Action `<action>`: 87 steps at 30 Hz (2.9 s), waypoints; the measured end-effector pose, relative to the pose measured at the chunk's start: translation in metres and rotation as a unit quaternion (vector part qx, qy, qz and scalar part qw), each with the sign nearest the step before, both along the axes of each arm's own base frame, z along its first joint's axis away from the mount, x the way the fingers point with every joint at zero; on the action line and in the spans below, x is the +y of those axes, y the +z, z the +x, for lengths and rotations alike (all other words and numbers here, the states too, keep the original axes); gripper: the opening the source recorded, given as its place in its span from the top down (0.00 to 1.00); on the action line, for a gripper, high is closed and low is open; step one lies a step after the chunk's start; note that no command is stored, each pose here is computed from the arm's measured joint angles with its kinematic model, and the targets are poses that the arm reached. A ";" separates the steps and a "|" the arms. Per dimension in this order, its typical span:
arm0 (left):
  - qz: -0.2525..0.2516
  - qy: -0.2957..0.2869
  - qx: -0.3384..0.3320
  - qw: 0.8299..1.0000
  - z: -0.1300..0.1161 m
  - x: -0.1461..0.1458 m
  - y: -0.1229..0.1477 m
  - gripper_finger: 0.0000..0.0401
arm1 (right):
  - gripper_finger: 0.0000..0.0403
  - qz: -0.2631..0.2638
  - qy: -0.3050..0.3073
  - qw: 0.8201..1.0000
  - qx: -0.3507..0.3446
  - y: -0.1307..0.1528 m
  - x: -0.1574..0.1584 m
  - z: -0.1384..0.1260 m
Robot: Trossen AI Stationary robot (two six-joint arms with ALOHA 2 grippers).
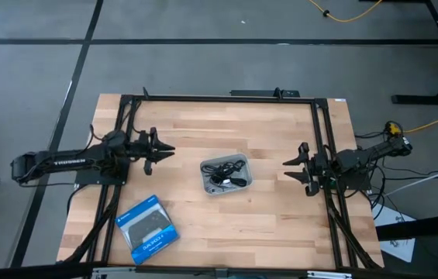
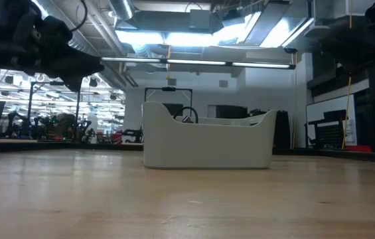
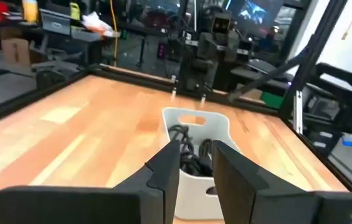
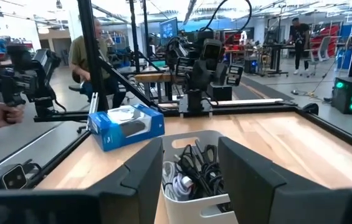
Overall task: Pick and place USB-C Cables
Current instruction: Return to Home Position
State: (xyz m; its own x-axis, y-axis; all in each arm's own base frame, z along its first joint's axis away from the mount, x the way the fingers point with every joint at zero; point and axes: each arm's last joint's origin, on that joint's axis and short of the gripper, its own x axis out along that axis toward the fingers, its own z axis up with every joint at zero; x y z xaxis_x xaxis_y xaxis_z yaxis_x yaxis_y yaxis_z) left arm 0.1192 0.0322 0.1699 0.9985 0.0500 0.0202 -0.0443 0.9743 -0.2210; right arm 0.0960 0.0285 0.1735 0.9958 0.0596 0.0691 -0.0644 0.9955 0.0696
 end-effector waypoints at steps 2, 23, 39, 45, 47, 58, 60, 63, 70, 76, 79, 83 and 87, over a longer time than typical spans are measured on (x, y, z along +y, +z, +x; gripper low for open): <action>0.003 -0.004 -0.004 1.000 0.001 -0.004 0.001 0.78 | 0.60 -0.002 -0.001 1.000 0.000 0.000 0.000 0.000; 0.008 -0.098 0.032 0.995 0.005 -0.037 -0.006 0.78 | 0.60 -0.002 -0.002 1.000 0.001 0.000 0.000 0.000; -0.004 -0.070 0.060 0.996 0.005 -0.035 -0.012 0.78 | 0.60 -0.002 -0.002 1.000 0.001 0.000 0.000 0.000; -0.001 -0.076 0.010 0.997 0.001 -0.036 -0.002 0.78 | 0.60 -0.002 -0.002 1.000 0.000 0.000 0.000 0.000; 0.000 -0.076 -0.005 0.997 -0.002 -0.036 0.001 0.78 | 0.60 -0.002 -0.002 1.000 0.000 0.000 0.000 0.000; -0.002 -0.074 0.023 0.997 -0.018 -0.036 -0.006 0.78 | 0.60 -0.002 -0.002 1.000 0.000 0.000 0.000 0.000; -0.001 -0.068 0.006 0.998 -0.020 -0.035 -0.003 0.78 | 0.60 -0.002 -0.002 1.000 0.001 0.000 0.000 0.000; -0.001 -0.058 -0.007 0.998 -0.022 -0.035 -0.001 0.78 | 0.60 -0.001 -0.002 1.000 0.000 0.000 0.000 0.000; -0.001 -0.059 -0.005 0.998 -0.022 -0.035 -0.001 0.78 | 0.60 -0.012 -0.003 1.000 0.027 -0.005 0.000 0.000; -0.001 -0.059 -0.005 0.998 -0.022 -0.035 -0.001 0.78 | 0.60 -0.013 -0.018 0.999 0.030 -0.006 -0.004 0.001; -0.001 -0.059 -0.005 0.998 -0.022 -0.035 -0.001 0.78 | 0.60 -0.014 -0.037 0.999 0.035 -0.007 -0.007 0.003; -0.001 -0.059 0.001 0.998 -0.021 -0.035 -0.002 0.78 | 0.60 -0.014 -0.048 0.998 0.038 -0.007 -0.009 0.004; -0.001 -0.060 0.001 0.998 -0.021 -0.035 -0.002 0.78 | 0.60 -0.014 -0.048 0.998 0.036 -0.007 -0.009 0.004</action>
